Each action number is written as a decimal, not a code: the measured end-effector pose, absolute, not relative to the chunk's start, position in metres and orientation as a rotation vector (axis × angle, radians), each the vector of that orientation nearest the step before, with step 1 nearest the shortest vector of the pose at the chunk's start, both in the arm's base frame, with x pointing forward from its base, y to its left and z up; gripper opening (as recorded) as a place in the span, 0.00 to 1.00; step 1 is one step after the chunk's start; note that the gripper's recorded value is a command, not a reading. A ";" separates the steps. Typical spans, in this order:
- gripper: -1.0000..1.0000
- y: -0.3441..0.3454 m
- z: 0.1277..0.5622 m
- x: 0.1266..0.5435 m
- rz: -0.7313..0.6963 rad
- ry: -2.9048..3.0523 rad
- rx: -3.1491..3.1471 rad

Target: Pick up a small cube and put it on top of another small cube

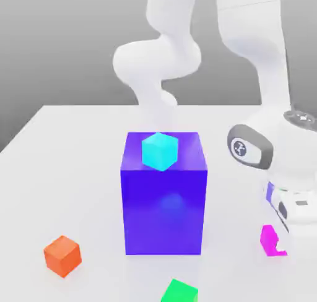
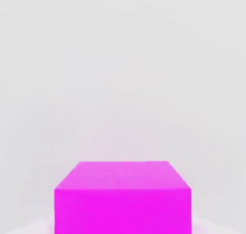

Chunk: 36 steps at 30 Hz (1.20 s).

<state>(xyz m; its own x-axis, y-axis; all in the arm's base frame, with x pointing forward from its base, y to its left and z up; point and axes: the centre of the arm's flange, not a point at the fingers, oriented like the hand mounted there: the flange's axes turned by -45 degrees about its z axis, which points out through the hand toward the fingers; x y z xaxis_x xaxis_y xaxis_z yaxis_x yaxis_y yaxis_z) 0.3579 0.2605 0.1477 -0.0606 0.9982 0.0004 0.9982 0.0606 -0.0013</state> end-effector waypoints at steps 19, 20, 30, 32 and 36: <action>0.00 0.123 0.214 0.472 0.048 -1.964 -2.446; 0.00 0.113 0.217 0.478 0.045 -1.942 -2.463; 0.00 0.039 0.201 0.515 0.001 -1.805 -2.571; 1.00 0.038 0.188 0.515 0.002 -1.803 -2.572; 1.00 0.038 0.188 0.515 0.002 -1.803 -2.572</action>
